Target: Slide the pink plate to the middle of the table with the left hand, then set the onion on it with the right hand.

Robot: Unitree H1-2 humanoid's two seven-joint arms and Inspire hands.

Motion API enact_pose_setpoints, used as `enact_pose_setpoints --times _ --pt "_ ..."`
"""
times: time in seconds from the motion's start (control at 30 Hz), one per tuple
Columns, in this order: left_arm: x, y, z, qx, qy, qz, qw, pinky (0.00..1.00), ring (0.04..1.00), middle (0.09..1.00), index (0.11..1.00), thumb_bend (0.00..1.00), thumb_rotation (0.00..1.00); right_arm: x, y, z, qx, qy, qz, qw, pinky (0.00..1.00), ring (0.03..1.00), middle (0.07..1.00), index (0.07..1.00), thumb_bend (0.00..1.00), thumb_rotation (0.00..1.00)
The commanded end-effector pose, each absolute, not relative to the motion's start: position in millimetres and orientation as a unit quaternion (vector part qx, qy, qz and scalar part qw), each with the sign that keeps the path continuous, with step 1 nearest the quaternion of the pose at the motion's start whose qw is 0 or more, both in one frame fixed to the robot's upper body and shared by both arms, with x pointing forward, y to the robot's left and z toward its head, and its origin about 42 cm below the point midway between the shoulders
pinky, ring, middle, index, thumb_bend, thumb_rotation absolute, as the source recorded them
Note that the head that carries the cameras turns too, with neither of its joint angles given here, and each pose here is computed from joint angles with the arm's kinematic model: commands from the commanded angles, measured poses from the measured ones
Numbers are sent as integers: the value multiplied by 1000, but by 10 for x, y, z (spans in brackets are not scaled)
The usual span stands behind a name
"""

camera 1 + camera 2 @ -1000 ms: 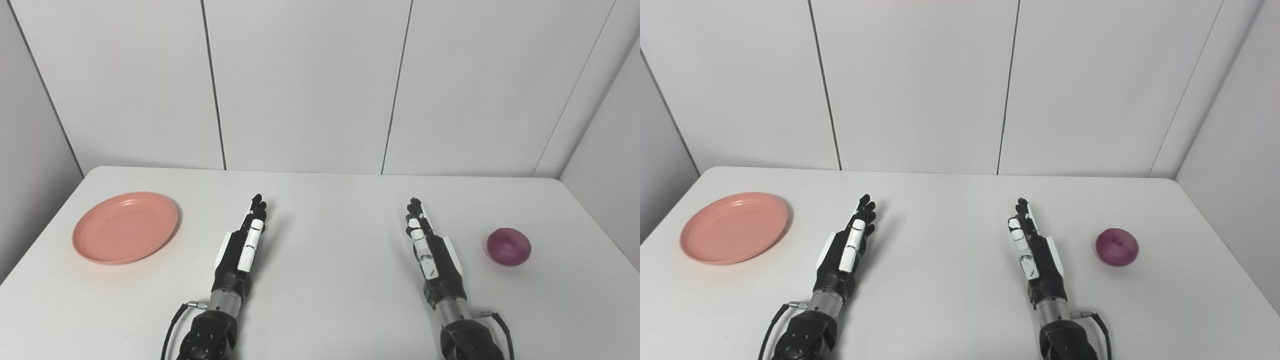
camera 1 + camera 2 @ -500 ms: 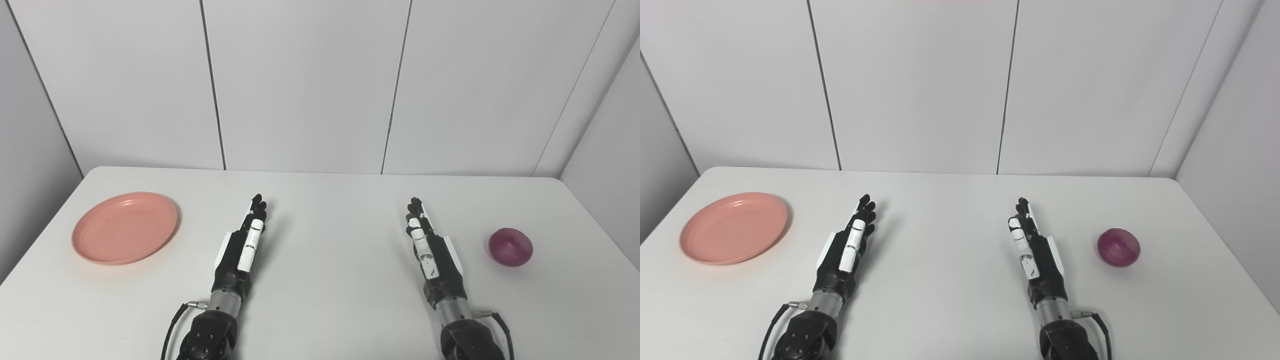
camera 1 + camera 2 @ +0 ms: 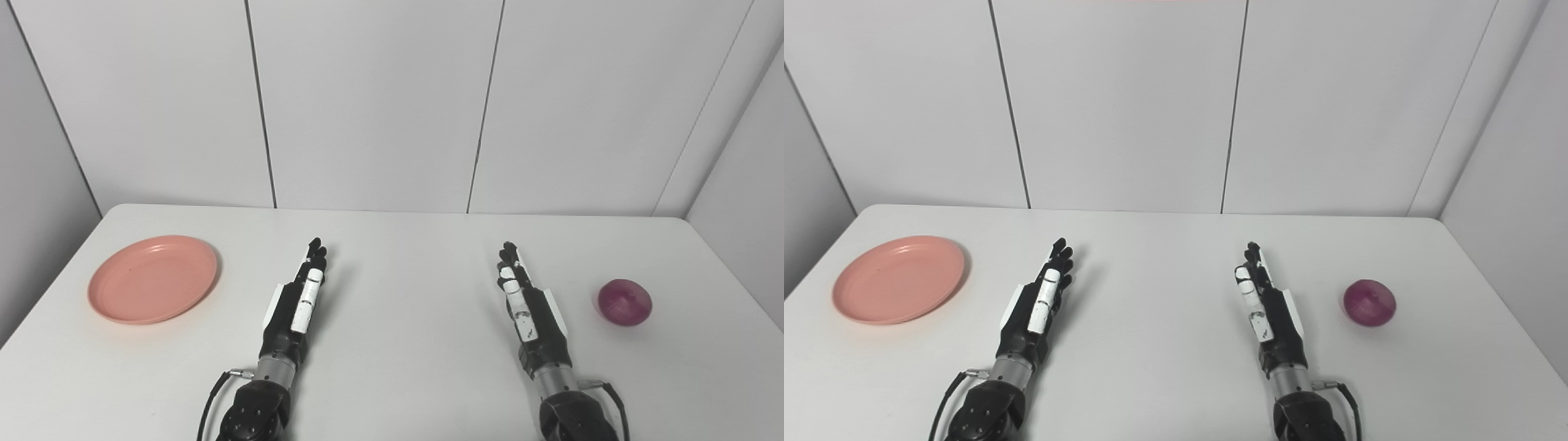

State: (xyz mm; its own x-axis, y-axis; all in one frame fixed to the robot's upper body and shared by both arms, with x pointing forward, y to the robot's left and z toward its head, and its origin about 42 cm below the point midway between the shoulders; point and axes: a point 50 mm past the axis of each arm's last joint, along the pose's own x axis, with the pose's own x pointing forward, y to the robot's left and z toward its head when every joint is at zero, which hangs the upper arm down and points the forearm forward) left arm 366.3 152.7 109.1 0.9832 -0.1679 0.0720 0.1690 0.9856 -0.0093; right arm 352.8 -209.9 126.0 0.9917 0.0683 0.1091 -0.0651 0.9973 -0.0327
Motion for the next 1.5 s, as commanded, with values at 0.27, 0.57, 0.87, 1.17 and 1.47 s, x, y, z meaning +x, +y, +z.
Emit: enact_pose_setpoints --times 0.27,0.57,0.87,1.17,1.47 --pt "3785 1504 1321 -6 -75 -93 993 1000 1000 1000 1000 555 1000 3653 -2063 1519 -12 -112 39 993 1000 1000 1000 1000 573 953" --pt "3785 1507 1329 -6 -77 -94 993 1000 1000 1000 1000 547 1000 3649 -2054 1531 -5 -108 40 993 1000 1000 1000 1000 561 941" --pt "3797 1495 1328 -13 -79 -98 992 1000 1000 1000 1000 560 1000 3644 -2060 1539 -8 -111 40 993 1000 1000 1000 1000 548 945" --pt "3799 1494 1339 -17 -79 -99 992 1000 1000 1000 1000 564 1000 3654 -2060 1536 -7 -111 40 993 1000 1000 1000 1000 551 941" --pt "3839 1498 1435 -47 -92 -99 990 1000 1000 1000 1000 581 1000 3621 -2141 1545 -9 -113 41 993 1000 1000 1000 1000 536 950"
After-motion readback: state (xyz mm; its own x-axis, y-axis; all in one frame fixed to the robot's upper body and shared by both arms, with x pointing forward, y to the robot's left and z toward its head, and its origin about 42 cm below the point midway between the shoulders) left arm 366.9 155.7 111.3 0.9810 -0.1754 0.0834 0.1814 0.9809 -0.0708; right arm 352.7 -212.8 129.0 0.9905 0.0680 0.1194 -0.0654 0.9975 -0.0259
